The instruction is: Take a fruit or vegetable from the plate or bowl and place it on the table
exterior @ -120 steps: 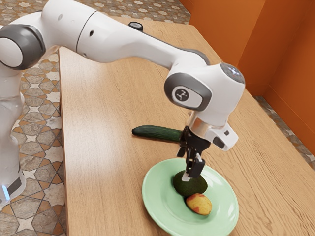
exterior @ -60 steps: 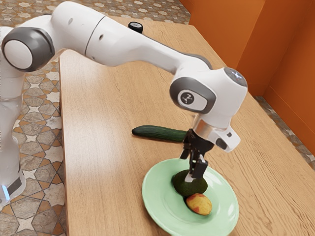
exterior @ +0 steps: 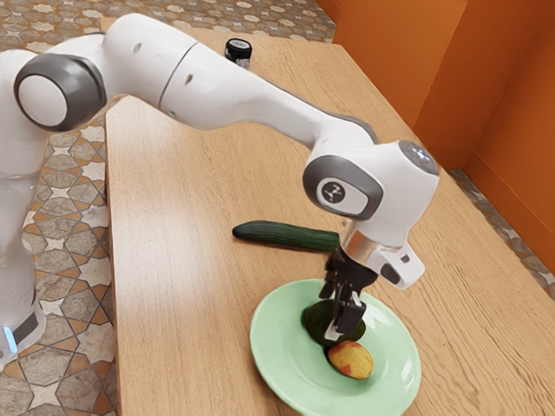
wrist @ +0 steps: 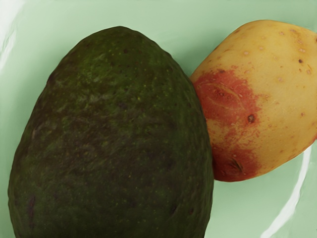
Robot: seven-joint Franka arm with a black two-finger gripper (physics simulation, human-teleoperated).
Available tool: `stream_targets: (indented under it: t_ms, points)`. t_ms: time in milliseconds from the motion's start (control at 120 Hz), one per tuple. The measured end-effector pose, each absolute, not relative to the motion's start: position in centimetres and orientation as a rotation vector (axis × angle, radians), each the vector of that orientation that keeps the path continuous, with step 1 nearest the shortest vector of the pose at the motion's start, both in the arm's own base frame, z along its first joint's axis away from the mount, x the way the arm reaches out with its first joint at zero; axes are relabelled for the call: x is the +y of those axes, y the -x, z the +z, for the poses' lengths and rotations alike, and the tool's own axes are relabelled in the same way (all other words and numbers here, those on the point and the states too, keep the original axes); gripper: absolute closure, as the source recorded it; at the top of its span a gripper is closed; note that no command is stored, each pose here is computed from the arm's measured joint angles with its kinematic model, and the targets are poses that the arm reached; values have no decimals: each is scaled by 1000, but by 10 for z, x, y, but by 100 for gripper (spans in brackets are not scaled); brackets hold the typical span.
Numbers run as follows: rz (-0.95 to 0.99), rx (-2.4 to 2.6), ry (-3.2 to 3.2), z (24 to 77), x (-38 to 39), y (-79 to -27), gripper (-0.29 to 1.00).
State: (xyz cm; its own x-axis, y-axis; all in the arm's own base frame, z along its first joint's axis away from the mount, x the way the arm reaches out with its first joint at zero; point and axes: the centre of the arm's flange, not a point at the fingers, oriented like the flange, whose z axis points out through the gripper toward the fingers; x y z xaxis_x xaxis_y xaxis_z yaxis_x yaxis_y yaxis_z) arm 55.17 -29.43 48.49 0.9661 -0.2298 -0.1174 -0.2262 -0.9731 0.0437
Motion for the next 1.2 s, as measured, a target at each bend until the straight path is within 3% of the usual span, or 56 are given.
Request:
stream_targets:
  t_ms: [1017, 1200]
  points:
    - [-136, -443, -3123, 454, -301, -571, 0]
    - [-126, -440, -3128, 453, -297, -574, 30]
